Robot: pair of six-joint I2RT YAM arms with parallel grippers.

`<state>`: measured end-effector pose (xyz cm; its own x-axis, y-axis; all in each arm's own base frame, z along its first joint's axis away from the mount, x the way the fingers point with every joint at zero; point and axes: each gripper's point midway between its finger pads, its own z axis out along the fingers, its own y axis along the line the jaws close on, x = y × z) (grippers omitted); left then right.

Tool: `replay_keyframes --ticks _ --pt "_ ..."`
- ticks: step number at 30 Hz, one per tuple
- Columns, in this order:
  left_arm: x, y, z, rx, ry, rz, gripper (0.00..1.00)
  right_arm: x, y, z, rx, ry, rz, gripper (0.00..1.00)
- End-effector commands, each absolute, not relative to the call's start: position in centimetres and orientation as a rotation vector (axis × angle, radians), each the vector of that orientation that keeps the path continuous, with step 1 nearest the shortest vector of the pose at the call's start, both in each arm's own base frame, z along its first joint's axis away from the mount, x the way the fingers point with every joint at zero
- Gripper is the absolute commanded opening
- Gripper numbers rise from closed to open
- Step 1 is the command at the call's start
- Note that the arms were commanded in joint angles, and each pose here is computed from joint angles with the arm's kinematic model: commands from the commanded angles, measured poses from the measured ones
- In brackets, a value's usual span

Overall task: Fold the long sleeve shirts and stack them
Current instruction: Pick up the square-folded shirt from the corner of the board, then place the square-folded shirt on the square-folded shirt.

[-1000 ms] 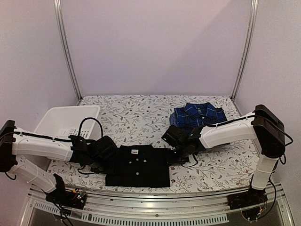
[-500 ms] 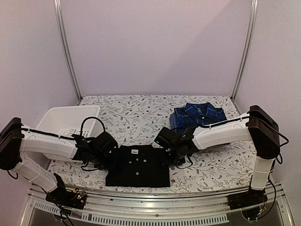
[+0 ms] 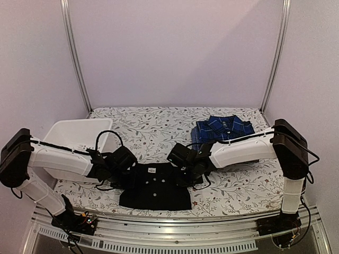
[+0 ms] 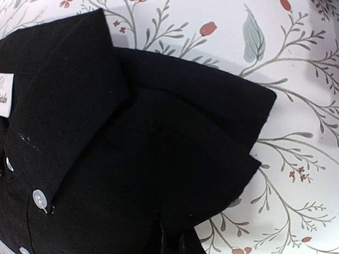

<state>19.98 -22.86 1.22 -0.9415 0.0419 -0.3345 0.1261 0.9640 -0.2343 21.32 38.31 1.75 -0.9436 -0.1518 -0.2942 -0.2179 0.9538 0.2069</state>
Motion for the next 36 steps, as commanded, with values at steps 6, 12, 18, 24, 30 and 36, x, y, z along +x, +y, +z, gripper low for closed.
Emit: replay_keyframes --ticks 6,12,18,24,30,36 --pt "19.0 -22.5 4.2 0.189 2.801 -0.307 0.00 21.6 38.6 3.5 -0.311 2.811 0.274 0.00" --pt "19.4 -23.0 6.4 0.207 2.766 -0.326 0.00 22.3 39.4 5.6 -0.320 2.770 0.304 0.00" --pt "19.5 -23.0 7.6 0.212 2.752 -0.328 0.00 22.7 40.1 7.0 -0.328 2.746 0.337 0.00" --pt "19.9 -23.2 10.3 0.225 2.713 -0.339 0.00 23.2 40.9 9.7 -0.344 2.702 0.375 0.00" --pt "21.0 -24.7 14.6 0.222 2.619 -0.440 0.00 24.8 41.4 13.7 -0.368 2.626 0.386 0.00" --pt "23.1 -27.0 18.8 0.242 2.524 -0.502 0.00 27.8 39.1 17.5 -0.326 2.539 0.354 0.00"
